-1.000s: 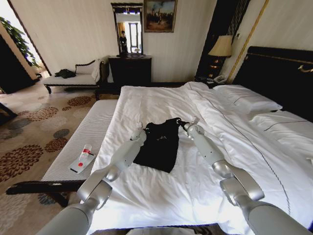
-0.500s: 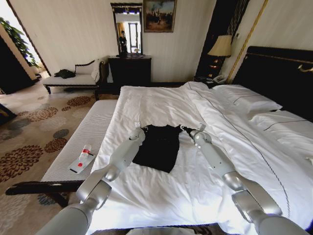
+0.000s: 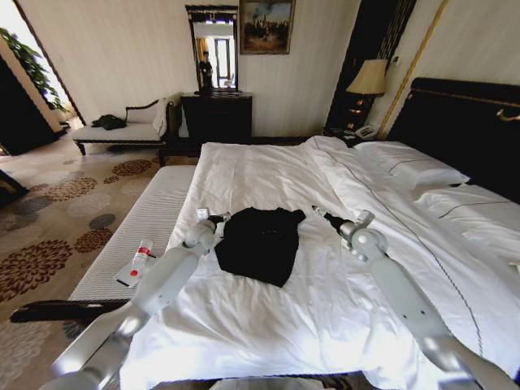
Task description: Fold the clothes on the bed.
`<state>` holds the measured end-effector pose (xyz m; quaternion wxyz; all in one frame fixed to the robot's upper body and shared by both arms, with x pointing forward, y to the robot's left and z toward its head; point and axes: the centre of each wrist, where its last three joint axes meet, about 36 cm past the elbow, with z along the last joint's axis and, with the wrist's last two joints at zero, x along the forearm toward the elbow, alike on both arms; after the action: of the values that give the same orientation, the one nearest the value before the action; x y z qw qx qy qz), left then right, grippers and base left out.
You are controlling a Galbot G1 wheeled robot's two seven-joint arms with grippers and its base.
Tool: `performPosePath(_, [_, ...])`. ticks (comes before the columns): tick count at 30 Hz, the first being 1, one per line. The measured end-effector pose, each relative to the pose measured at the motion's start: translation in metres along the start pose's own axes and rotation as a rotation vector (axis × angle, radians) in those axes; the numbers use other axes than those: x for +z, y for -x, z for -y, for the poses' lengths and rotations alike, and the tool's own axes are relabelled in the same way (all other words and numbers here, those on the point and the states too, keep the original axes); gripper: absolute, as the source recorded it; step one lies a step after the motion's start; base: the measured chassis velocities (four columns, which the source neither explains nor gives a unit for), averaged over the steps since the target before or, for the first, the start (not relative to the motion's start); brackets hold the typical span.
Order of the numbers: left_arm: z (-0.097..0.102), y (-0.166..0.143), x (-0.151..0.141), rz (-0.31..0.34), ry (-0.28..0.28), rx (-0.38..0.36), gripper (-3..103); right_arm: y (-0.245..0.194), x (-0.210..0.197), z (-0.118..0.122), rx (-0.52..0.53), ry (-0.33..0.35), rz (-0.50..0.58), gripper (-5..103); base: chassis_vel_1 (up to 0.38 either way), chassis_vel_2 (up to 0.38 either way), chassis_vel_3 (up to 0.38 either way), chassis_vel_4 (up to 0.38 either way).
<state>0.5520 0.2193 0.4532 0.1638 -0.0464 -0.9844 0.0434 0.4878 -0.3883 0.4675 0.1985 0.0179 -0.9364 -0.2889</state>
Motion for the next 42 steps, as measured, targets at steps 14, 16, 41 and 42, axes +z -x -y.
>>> performPosePath(14, [-0.037, -0.108, 0.053, -0.006, -0.022, 0.080, 100, -0.114, 0.074, 0.005, 0.032, -0.063, -0.064, 100, 0.000, 0.000, 0.000, 0.000])
performPosePath(16, [-0.036, -0.117, 0.060, -0.010, -0.013, 0.080, 100, -0.126, 0.083, -0.001, 0.013, -0.055, -0.076, 100, 0.000, 0.000, 0.000, 0.000])
performPosePath(41, [-0.020, -0.241, 0.108, -0.083, -0.067, 0.003, 100, -0.120, 0.185, -0.040, -0.159, 0.250, -0.321, 100, 0.000, 0.000, 0.000, 0.000])
performPosePath(42, [-0.020, -0.241, 0.108, -0.083, -0.067, 0.003, 100, -0.120, 0.185, -0.040, -0.159, 0.250, -0.321, 100, 0.000, 0.000, 0.000, 0.000])
